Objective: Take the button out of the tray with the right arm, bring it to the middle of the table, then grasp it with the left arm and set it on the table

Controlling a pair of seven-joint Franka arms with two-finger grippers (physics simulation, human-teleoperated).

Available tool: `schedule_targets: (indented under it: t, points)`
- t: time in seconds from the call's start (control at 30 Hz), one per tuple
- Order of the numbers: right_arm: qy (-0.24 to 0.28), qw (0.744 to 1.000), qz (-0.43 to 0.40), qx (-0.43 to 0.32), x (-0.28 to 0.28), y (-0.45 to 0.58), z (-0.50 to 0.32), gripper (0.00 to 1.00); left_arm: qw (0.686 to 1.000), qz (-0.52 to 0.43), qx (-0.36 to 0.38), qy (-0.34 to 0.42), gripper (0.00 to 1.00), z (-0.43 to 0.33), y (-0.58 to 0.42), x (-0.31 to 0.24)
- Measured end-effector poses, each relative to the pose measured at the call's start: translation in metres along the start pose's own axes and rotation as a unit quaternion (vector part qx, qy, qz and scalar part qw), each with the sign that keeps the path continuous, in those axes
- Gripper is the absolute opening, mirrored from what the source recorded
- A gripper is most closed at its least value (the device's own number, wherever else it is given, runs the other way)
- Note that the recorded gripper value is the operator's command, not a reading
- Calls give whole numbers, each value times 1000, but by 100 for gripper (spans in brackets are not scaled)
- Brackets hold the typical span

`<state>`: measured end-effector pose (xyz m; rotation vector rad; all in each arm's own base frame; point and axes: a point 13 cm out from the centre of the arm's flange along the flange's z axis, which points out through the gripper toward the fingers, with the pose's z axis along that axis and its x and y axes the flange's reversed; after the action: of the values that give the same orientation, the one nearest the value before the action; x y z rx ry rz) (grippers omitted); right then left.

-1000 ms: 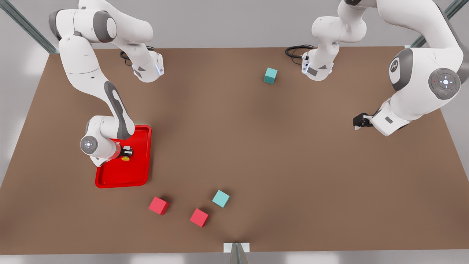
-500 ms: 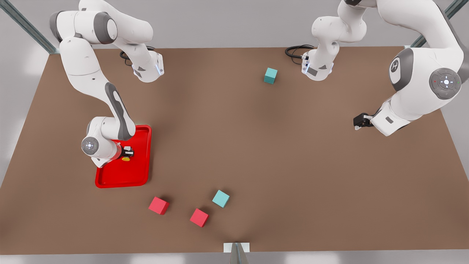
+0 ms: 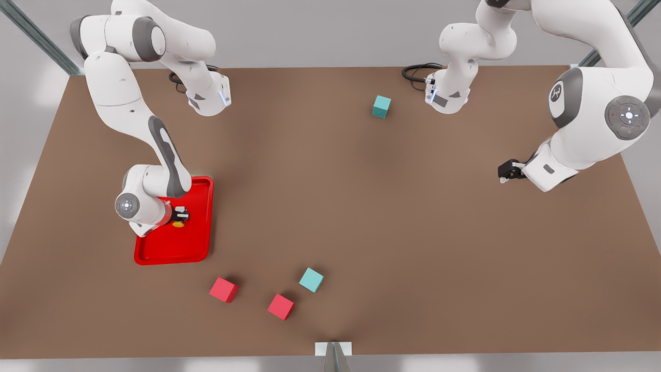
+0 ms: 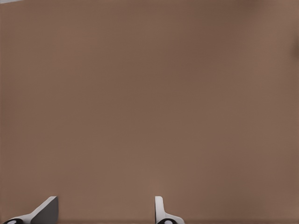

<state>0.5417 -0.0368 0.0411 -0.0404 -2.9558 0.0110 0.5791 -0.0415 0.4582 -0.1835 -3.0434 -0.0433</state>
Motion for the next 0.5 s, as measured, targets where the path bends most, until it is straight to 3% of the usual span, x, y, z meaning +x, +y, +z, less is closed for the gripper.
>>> schedule_targets:
  t: [0.2,0.37,0.5]
  points:
    - [-10,999,-31,-14,-2,60,-51,43,1000,0,0,0,100,0,0,0]
    - [-48,992,-115,-36,-8,249,-140,43,1000,0,0,0,100,0,0,0]
    - [-54,982,-168,-65,35,437,-163,43,1000,0,0,1,100,1,0,0]
